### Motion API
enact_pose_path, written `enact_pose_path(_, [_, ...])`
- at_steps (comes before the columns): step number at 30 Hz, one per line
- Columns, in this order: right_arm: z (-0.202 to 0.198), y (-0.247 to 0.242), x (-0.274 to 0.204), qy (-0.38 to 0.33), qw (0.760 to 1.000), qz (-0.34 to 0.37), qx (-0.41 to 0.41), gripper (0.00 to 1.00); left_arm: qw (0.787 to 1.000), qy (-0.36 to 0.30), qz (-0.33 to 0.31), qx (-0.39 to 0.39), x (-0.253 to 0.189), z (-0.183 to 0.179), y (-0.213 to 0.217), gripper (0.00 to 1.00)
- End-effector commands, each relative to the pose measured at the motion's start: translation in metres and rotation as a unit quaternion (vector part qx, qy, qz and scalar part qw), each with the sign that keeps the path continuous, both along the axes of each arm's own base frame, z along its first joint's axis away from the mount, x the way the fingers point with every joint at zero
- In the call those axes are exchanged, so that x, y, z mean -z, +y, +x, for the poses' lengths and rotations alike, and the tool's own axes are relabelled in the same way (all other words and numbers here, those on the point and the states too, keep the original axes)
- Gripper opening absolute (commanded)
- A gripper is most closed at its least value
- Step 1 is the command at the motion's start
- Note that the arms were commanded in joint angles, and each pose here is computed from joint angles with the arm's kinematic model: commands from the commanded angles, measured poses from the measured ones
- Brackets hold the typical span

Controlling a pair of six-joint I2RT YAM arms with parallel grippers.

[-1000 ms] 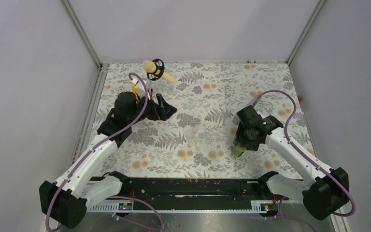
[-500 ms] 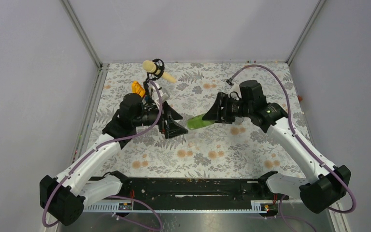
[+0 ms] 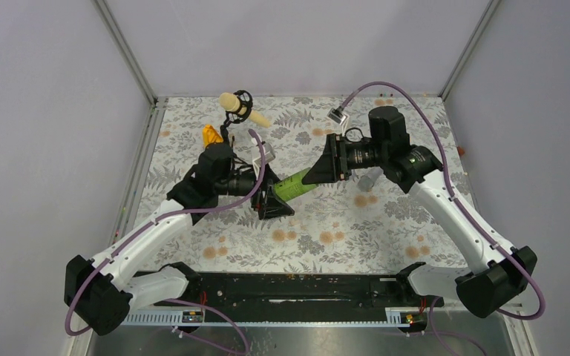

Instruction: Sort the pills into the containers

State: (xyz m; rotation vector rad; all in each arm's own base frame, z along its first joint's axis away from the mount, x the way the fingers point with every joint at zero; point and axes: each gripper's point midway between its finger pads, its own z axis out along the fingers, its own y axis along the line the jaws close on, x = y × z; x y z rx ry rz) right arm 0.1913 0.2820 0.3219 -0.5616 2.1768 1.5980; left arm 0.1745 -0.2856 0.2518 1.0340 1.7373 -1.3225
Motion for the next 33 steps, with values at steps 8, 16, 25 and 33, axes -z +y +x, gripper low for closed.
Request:
enact_pose_path(8, [-0.018,0.009,-0.005,-0.032,0.997,-0.012,-0.064,0.35,0.997,-0.069,-0.024,0.016,-0.038,0.002,-0.003,0.87])
enact_pose_path(16, [-0.010,0.012,0.011,-0.024,0.997,-0.051,-0.057,0.34,0.997,-0.068,-0.025,0.021,-0.038,-0.001,-0.003,0.83])
enact_pose_path(25, [-0.005,0.019,0.002,-0.028,0.998,-0.029,-0.055,0.34,0.998,-0.055,-0.021,0.027,-0.033,-0.001,-0.005,0.73])
enact_pose_path(33, [-0.004,0.021,0.004,-0.024,0.998,-0.025,-0.058,0.34,0.998,-0.059,-0.014,0.028,-0.032,0.001,-0.005,0.69])
